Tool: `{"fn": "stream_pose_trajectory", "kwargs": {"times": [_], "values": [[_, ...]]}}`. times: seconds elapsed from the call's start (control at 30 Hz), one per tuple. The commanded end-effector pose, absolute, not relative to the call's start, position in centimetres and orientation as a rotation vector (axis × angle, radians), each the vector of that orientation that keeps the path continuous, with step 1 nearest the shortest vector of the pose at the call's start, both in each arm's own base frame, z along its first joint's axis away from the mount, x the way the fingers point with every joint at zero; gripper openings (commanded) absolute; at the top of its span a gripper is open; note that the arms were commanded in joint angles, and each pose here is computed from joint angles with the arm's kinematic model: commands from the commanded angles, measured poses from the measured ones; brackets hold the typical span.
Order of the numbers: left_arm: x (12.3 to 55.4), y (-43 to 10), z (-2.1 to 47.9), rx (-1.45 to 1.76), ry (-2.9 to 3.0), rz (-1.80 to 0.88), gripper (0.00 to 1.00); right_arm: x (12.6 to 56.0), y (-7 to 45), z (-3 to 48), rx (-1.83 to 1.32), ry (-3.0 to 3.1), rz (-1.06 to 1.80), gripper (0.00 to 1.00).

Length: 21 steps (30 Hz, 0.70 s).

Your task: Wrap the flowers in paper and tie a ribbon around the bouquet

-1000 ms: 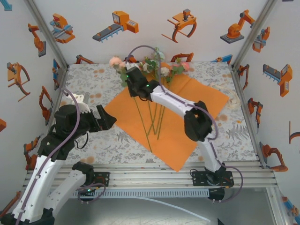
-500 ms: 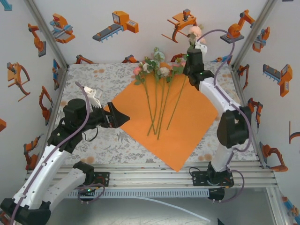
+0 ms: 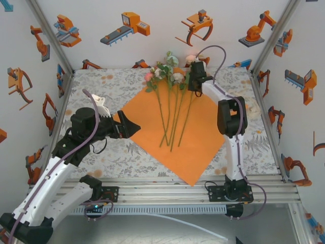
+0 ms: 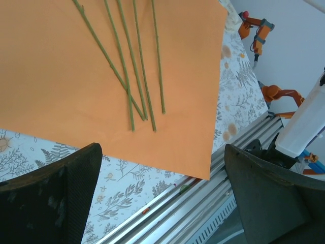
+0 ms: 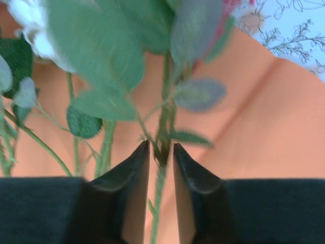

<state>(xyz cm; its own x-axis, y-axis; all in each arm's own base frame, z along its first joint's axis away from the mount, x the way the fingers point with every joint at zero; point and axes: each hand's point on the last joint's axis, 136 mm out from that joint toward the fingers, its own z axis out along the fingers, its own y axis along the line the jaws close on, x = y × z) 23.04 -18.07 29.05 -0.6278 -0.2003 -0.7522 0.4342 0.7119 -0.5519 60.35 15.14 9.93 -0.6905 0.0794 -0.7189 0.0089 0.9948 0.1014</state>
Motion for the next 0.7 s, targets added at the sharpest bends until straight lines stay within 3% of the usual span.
{"fn": "stream_pose_trajectory", "kwargs": {"times": [0.0, 0.17, 0.3, 0.53, 0.67], "values": [[23.2, -17.7, 27.8, 0.115, 2.100, -0.917, 0.97, 60.6, 15.0, 14.2, -0.011, 2.302, 0.122, 0.40], [23.3, -17.5, 23.7, -0.028, 2.237, -0.893, 1.00, 56.8, 14.1, 20.8, -0.015, 2.257, 0.140, 0.54], [22.6, -19.2, 21.2, 0.059, 2.319, -0.838, 0.98, 48.6, 12.6, 23.1, 0.071, 2.308, 0.232, 0.57], [21.8, -23.4, 19.5, 0.360, 2.277, -0.757, 0.97, 29.5, 10.9, 16.4, 0.372, 2.508, 0.470, 0.65], [19.9, -26.6, 19.0, 0.648, 2.152, -0.809, 0.98, 21.8, 9.4, 11.3, 0.503, 2.647, 0.430, 0.70]]}}
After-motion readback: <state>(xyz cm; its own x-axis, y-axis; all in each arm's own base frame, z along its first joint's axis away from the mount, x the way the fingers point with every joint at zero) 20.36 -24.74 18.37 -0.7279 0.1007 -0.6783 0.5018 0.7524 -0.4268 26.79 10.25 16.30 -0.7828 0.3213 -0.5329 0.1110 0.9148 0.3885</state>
